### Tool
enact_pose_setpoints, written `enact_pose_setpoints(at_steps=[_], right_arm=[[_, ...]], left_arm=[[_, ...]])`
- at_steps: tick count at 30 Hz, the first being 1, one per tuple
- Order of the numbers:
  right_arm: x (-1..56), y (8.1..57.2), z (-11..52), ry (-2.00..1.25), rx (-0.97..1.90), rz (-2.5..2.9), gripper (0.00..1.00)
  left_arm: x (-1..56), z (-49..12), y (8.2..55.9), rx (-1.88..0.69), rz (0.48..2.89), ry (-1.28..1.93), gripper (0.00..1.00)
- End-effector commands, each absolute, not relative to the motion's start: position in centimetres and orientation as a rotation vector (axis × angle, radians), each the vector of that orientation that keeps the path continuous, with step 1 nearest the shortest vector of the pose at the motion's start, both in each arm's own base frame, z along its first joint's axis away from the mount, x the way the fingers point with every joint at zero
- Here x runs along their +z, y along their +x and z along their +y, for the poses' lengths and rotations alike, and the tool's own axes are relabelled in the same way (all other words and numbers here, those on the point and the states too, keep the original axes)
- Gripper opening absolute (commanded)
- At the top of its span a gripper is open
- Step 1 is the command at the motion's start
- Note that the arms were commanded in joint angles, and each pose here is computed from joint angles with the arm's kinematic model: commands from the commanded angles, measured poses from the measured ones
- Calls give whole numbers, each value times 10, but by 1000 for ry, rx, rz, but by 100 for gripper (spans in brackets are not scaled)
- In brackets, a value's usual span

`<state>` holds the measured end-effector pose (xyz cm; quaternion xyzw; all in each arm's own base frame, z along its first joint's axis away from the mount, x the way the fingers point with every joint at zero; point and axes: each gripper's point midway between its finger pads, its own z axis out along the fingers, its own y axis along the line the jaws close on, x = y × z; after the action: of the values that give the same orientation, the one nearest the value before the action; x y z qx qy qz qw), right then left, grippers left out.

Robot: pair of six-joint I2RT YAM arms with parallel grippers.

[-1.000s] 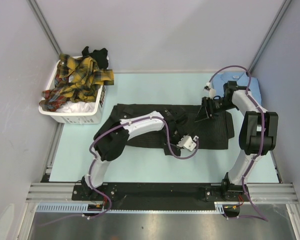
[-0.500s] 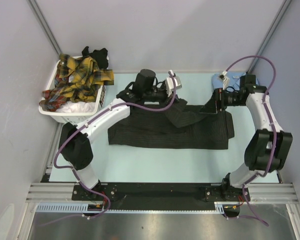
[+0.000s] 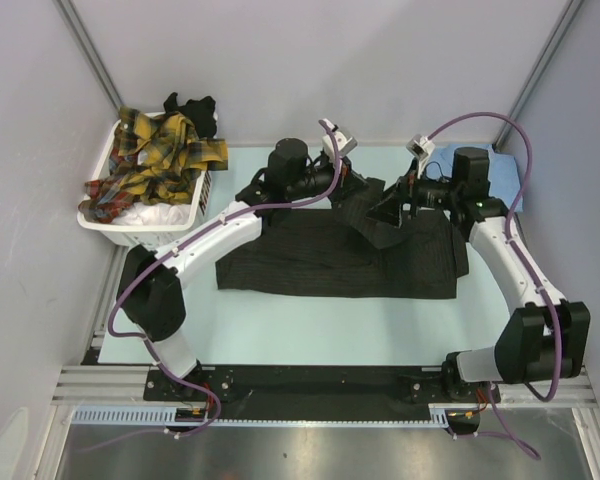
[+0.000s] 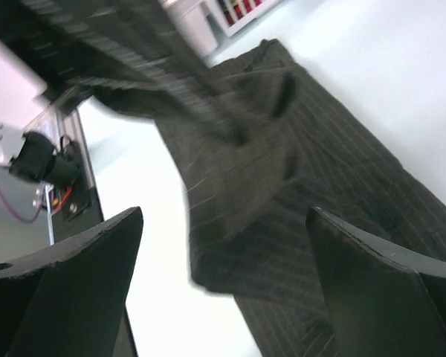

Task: Fold and stack the long sleeve shirts
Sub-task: Fold the shirt

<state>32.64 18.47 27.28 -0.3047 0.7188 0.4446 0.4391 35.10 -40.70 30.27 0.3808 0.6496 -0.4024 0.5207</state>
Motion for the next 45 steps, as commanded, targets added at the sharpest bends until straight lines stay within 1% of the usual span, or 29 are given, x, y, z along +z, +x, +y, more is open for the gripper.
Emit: enact_pose_setpoints(at_steps=[1,2,4,5,6,7,8,10,11,12,14,15,16,18,20,21,25,28,32,33,36,40,45], right_arm=[[291,358,190,-684,1094,1708,90],[297,362,192,-679,1111,1686,71],[303,362,196,-694,1128,1663,43],[312,364,197,-703,1127,1632,10],[317,367,197,-706,1118,1617,0],[319,369,194,-706,1104,1613,0],[322,373,191,-711,1084,1607,0],[327,388,182,-748,1007,1590,0],[332,398,169,-740,958,1576,0],[342,407,160,-753,905,1556,0],[335,432,135,-731,848,1575,0],[337,442,129,-742,821,1568,0],[338,458,122,-774,773,1558,0],[334,477,110,-810,721,1545,0],[324,500,105,-834,711,1561,0],[321,506,105,-850,698,1563,0],[297,545,107,-887,664,1568,0],[286,568,117,-912,628,1554,0],[276,585,130,-928,614,1564,0],[274,582,150,-956,638,1561,0],[266,571,172,-992,642,1604,0],[259,548,195,-992,601,1691,0],[262,498,227,-981,624,1776,0]], left_arm=[[343,-406,343,-1021,1466,840,4],[343,-406,344,-1021,1466,838,4],[345,-407,346,-1015,1461,833,4],[348,-405,348,-1006,1458,822,6],[349,-405,349,-1005,1455,818,8],[354,-404,350,-999,1447,810,11],[361,-400,351,-989,1438,797,28],[375,-387,359,-956,1416,777,38],[387,-375,360,-929,1402,761,51],[393,-364,363,-891,1390,756,60],[388,-334,377,-816,1434,722,76],[394,-320,375,-773,1420,731,78],[385,-302,385,-728,1457,710,80],[376,-270,392,-657,1522,659,99],[360,-250,394,-612,1595,619,99],[362,-234,396,-557,1598,595,99],[340,-205,391,-435,1690,590,99],[330,-181,385,-368,1723,562,99],[309,-151,378,-278,1805,530,100],[305,-141,376,-238,1831,508,99],[291,-120,371,-191,1915,492,99],[281,-88,366,-201,1996,384,99],[274,-68,357,-206,2013,320,99]])
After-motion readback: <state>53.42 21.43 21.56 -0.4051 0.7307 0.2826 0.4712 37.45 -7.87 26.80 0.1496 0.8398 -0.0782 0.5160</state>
